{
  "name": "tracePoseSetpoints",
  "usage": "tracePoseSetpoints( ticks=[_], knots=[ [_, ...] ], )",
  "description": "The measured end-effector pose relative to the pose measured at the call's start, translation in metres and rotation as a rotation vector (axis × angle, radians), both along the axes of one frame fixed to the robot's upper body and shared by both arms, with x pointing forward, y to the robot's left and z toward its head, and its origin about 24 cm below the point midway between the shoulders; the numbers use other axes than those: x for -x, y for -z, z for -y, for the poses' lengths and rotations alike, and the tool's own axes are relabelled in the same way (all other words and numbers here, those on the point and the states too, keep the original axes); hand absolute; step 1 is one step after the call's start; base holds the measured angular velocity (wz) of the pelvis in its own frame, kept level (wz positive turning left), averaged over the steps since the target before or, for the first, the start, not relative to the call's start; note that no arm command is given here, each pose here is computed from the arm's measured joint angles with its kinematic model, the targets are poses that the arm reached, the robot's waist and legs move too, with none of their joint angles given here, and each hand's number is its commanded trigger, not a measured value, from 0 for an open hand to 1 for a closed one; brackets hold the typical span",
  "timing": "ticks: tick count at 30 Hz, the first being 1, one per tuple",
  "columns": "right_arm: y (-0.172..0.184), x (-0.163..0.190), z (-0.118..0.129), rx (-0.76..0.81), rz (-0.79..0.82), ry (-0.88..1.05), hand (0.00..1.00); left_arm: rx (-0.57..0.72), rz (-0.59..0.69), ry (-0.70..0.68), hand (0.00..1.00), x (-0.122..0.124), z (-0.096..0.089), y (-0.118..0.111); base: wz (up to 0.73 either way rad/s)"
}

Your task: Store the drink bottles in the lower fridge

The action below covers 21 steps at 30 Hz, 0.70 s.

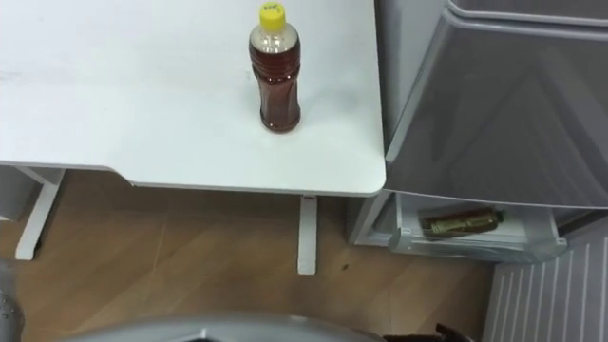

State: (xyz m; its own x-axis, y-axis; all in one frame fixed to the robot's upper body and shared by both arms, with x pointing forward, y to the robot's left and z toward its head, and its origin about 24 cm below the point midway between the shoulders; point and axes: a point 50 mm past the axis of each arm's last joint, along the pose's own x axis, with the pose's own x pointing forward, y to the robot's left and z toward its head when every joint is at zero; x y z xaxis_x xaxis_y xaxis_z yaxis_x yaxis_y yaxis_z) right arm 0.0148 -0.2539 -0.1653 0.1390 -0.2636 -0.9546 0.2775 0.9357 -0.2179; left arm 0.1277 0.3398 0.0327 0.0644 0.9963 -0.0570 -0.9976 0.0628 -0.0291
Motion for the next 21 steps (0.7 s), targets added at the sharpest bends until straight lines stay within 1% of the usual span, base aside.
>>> tracePoseSetpoints(
  ticks=[1, 3, 5, 7, 9, 10, 13, 14, 15, 16, 18, 19, 21],
  knots=[
    [0.0, 0.0, -0.001, -0.002, 0.0, 0.0, 0.0, -0.022, 0.013, 0.009, 0.0, -0.003, 0.001, -0.005, 0.0],
    [0.0, 0.0, -0.001, -0.013, 0.009, 0.003, 0.0, -0.104, 0.065, 0.042, 0.0, -0.012, 0.005, -0.024, 0.0],
    [0.0, -0.001, -0.001, -0.013, 0.016, 0.004, 0.0, -0.16, 0.09, 0.077, 0.0, -0.017, 0.009, -0.034, 0.0],
    [0.0, -0.005, -0.001, -0.014, 0.027, 0.0, 0.0, -0.189, 0.102, 0.125, 0.0, -0.022, 0.015, -0.04, 0.0],
    [0.0, -0.006, -0.002, -0.027, 0.031, -0.008, 0.0, -0.208, 0.114, 0.216, 0.0, -0.031, 0.026, -0.043, 0.0],
    [0.001, -0.007, -0.003, -0.032, 0.034, -0.011, 0.0, -0.208, 0.12, 0.24, 0.0, -0.033, 0.029, -0.044, 0.0],
    [0.001, -0.011, -0.007, -0.06, 0.057, -0.03, 0.0, -0.257, 0.168, 0.433, 0.0, -0.057, 0.054, -0.056, 0.0],
    [0.001, -0.012, -0.007, -0.061, 0.06, -0.032, 0.0, -0.267, 0.174, 0.468, 0.0, -0.061, 0.058, -0.058, -0.04],
    [0.001, -0.015, -0.008, -0.064, 0.067, -0.033, 0.0, -0.281, 0.186, 0.534, 0.0, -0.066, 0.066, -0.062, -0.04],
    [0.001, -0.016, -0.009, -0.065, 0.071, -0.035, 0.0, -0.285, 0.194, 0.568, 0.0, -0.068, 0.069, -0.063, -0.03],
    [0.002, -0.016, -0.01, -0.078, 0.073, -0.037, 0.0, -0.299, 0.22, 0.699, 0.0, -0.074, 0.084, -0.069, -0.05],
    [0.002, -0.016, -0.01, -0.082, 0.074, -0.036, 0.0, -0.302, 0.225, 0.73, 0.0, -0.075, 0.087, -0.07, -0.08],
    [0.002, -0.02, -0.01, -0.086, 0.076, -0.048, 0.0, -0.299, 0.234, 0.832, 0.0, -0.08, 0.097, -0.071, -0.07]
  ],
)
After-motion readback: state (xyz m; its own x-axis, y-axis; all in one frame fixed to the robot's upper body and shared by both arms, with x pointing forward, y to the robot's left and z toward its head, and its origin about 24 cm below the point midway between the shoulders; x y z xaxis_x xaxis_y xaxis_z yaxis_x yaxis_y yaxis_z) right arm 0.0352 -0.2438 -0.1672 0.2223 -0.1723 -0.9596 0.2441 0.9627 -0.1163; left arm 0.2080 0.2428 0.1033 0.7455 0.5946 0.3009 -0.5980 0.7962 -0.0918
